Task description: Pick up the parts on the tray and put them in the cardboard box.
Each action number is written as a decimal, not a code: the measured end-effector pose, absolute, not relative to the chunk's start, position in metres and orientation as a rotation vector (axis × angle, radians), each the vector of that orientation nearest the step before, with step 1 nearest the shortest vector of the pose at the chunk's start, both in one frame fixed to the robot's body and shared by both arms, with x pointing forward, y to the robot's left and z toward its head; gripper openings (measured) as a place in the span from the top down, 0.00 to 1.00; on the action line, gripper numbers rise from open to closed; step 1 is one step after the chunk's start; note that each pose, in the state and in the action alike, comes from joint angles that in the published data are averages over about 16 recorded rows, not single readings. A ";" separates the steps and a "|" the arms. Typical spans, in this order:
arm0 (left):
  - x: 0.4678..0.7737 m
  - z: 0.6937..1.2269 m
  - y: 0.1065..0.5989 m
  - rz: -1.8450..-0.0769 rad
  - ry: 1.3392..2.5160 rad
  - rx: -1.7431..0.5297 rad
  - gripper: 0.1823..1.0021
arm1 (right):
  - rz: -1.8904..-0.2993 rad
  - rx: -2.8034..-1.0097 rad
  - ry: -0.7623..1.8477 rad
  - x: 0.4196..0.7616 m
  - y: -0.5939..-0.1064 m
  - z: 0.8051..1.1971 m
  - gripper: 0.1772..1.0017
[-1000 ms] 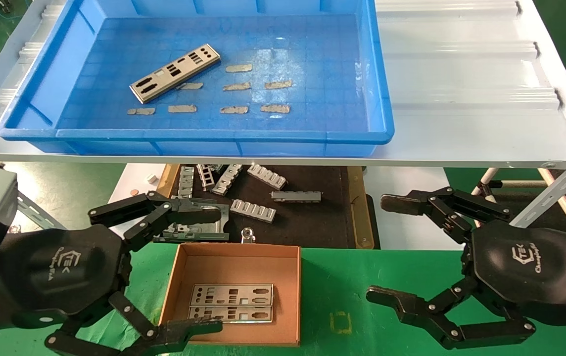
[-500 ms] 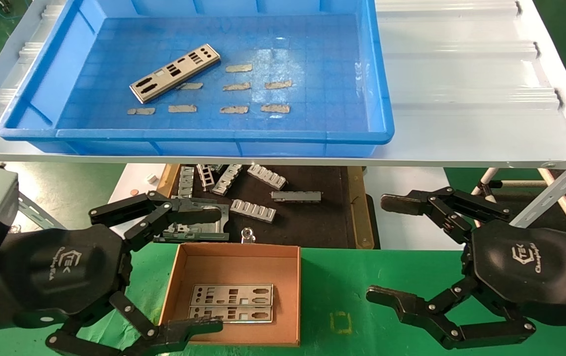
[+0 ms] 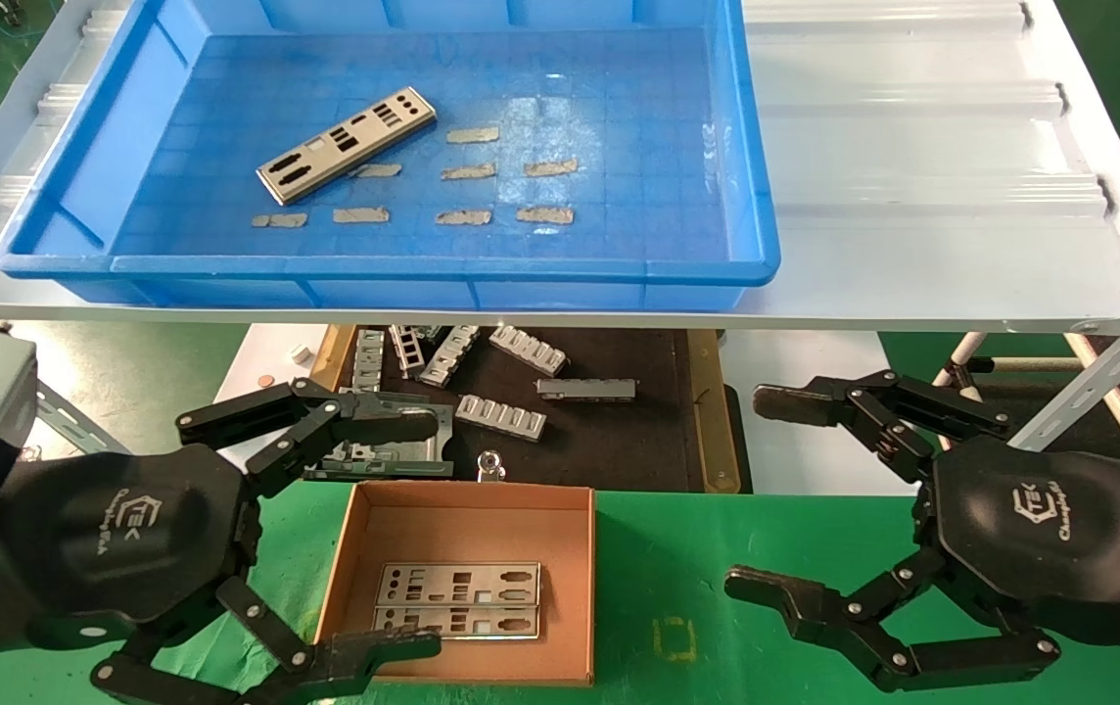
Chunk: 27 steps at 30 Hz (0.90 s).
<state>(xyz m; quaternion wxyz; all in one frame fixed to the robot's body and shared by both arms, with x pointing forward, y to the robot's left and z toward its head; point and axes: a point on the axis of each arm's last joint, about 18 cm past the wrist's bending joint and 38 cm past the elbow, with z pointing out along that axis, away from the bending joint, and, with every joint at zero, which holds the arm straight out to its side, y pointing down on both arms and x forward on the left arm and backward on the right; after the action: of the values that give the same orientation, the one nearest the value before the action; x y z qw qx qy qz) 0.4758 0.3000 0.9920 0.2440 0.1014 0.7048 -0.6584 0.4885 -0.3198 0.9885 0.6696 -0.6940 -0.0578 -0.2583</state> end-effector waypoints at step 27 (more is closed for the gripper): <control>0.476 0.992 0.300 -1.798 1.925 0.277 0.00 | -0.582 -1.564 -0.130 0.488 -0.320 0.989 0.00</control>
<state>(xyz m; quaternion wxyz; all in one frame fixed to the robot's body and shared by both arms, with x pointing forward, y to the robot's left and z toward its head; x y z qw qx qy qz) 0.4758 0.3000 0.9919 0.2439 0.1013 0.7047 -0.6585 0.4885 -0.3198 0.9885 0.6696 -0.6940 -0.0578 -0.2583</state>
